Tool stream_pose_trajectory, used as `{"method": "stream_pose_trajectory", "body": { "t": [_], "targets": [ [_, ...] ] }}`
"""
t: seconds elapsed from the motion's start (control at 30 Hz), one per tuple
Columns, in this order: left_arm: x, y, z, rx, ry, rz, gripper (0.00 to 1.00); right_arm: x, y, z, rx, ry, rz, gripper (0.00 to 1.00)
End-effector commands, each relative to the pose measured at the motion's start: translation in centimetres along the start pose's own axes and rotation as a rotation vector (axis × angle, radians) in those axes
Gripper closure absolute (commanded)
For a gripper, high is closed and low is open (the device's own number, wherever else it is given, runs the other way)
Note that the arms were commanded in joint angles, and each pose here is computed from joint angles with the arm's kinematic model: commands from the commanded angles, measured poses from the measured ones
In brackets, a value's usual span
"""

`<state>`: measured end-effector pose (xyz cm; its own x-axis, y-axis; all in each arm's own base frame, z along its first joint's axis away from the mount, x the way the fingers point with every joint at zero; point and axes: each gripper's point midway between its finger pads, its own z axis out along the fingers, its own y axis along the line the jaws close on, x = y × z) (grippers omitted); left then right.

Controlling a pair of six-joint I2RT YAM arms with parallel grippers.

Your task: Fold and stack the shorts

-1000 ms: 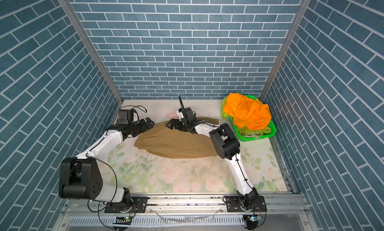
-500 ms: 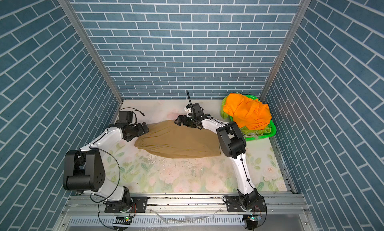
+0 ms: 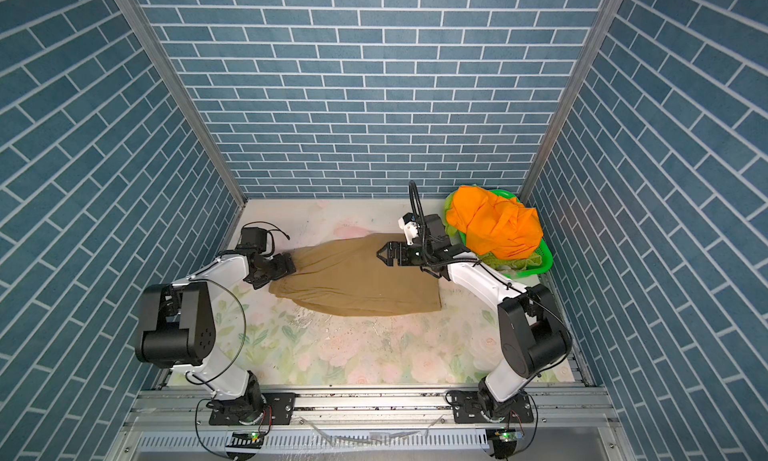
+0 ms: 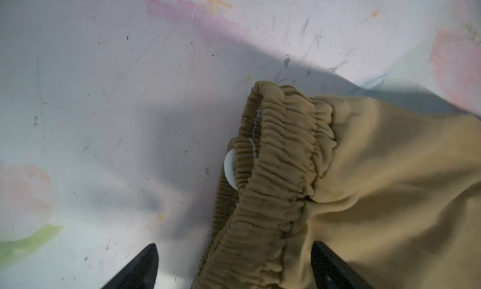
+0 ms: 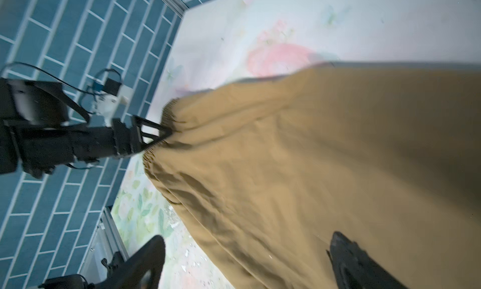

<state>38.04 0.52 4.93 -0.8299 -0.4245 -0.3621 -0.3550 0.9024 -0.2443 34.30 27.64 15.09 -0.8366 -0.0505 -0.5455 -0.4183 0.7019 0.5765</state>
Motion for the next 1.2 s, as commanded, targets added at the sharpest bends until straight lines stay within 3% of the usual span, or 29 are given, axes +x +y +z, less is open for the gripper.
{"method": "stream_pose_trajectory", "body": {
  "t": [0.0, 0.3, 0.43, 0.53, 0.63, 0.77, 1.0, 1.17],
  "targets": [
    [0.7, -0.1, 0.9, 0.035, 0.028, -0.001, 0.1, 2.2, -2.3, -1.1, 0.057, 0.032, 0.001, 0.01],
    [2.2, -0.3, 2.4, 0.056, 0.093, 0.017, 0.34, 4.5, -5.4, -2.6, 0.134, 0.043, 0.04, 0.01],
    [2.8, 0.3, 3.0, 0.009, 0.126, 0.044, 0.46, 4.5, -6.0, -3.2, 0.149, 0.029, 0.057, 0.01],
    [3.4, 0.3, 3.3, -0.005, 0.14, 0.059, 0.49, 4.4, -6.3, -3.6, 0.156, 0.014, 0.063, 0.01],
    [3.5, -0.1, 3.3, -0.011, 0.148, 0.088, 0.61, 4.4, -6.8, -3.9, 0.171, 0.007, 0.073, 0.01],
    [3.1, -0.9, 2.5, -0.004, 0.132, 0.114, 0.78, 4.4, -7.2, -4.1, 0.183, 0.002, 0.086, 0.01],
    [2.2, -2.6, 1.0, -0.009, 0.119, 0.159, 0.96, 4.6, -7.7, -4.3, 0.192, -0.013, 0.115, 0.01],
    [1.0, -4.4, -1.1, -0.018, 0.078, 0.208, 1.0, 4.2, -7.2, -4.3, 0.163, -0.036, 0.143, 0.01]
  ]
}}
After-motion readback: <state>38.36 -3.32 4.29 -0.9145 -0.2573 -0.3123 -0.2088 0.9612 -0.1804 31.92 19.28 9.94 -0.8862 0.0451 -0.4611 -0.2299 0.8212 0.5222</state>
